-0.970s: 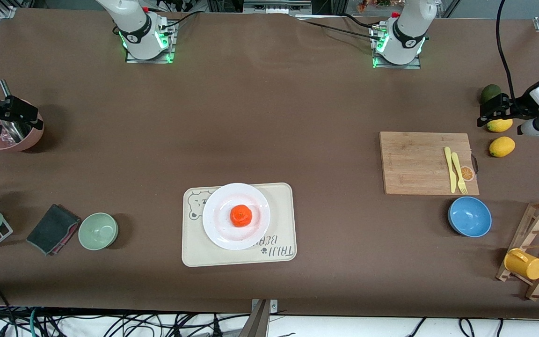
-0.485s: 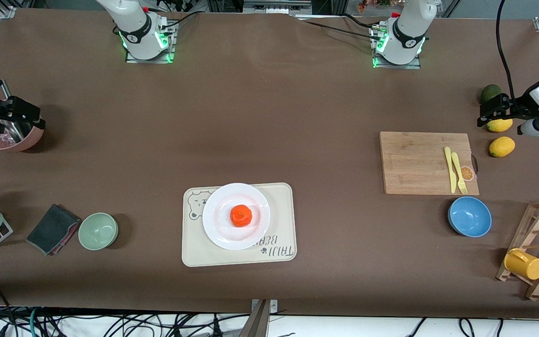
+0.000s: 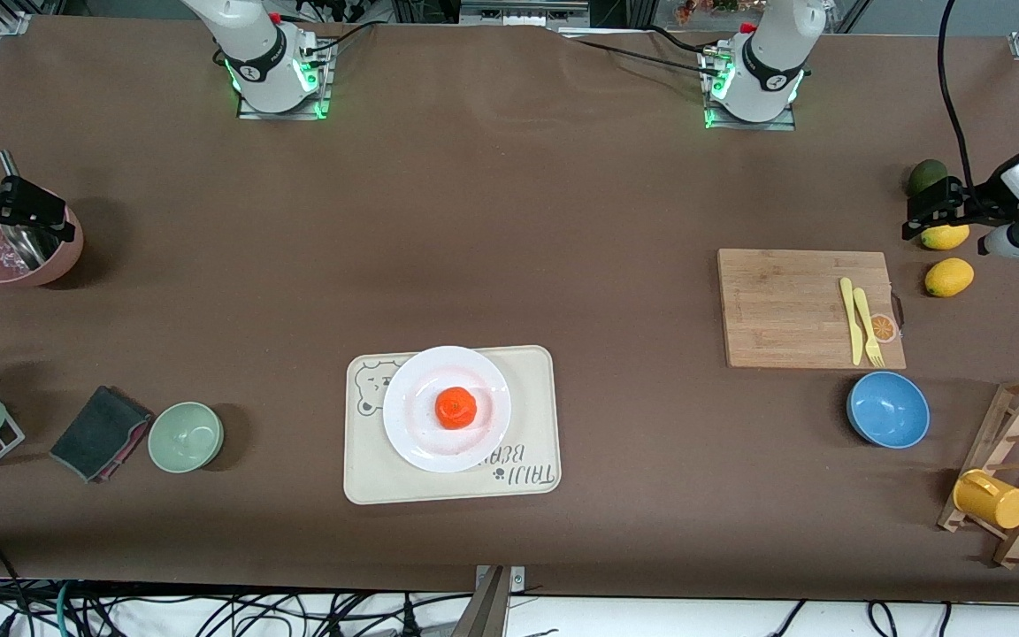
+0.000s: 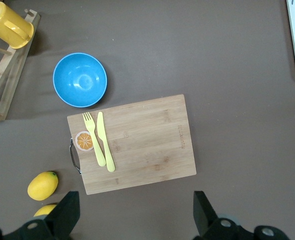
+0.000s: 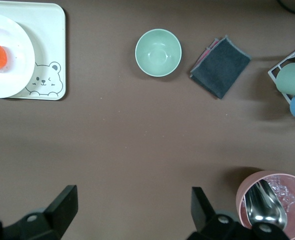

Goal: Place orange and plate with both arms

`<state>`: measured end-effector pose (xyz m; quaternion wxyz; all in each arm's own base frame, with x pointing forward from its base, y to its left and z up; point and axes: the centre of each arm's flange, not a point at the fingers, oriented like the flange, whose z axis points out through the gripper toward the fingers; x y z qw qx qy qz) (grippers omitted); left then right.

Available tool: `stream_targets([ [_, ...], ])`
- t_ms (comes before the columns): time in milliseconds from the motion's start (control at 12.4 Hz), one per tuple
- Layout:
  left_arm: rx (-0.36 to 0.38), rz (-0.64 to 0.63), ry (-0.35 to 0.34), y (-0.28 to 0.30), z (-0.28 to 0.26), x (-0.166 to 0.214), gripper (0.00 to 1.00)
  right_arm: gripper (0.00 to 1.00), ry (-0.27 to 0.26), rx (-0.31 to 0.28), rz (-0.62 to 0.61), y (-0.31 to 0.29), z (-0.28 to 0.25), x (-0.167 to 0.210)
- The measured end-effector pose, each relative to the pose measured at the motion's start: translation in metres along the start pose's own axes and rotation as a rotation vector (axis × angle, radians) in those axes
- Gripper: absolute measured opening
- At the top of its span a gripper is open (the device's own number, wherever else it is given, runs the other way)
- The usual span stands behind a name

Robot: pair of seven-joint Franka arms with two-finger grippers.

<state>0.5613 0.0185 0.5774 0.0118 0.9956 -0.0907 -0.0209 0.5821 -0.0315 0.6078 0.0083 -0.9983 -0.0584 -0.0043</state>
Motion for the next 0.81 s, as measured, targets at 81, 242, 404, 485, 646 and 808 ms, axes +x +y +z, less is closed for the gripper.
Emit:
stream_targets([
  [81, 0.0, 0.0, 0.0, 0.0, 0.0001, 0.0, 1.0, 1.0, 0.002, -0.001, -0.001, -0.0004, -0.0023, -0.0001],
  [242, 0.0, 0.0, 0.0, 0.0, 0.0002, 0.0001, 1.0, 1.0, 0.003, -0.002, -0.001, -0.0004, -0.0033, -0.0002],
  [404, 0.0, 0.0, -0.002, -0.0001, 0.001, 0.0005, 1.0, 1.0, 0.002, -0.003, -0.001, -0.0004, -0.0033, -0.0002],
  [485, 0.0, 0.0, -0.003, -0.0002, 0.0016, 0.0008, 1.0, 1.0, 0.002, -0.003, -0.001, -0.0004, -0.0033, -0.0002],
  [646, -0.001, 0.0, -0.004, -0.0002, 0.0022, 0.001, 1.0, 1.0, 0.002, -0.003, -0.001, -0.0006, -0.0033, -0.0002],
  [808, -0.001, 0.0, -0.004, -0.0002, 0.0024, 0.0012, 1.0, 1.0, 0.002, -0.003, -0.001, -0.0007, -0.0033, -0.0002],
])
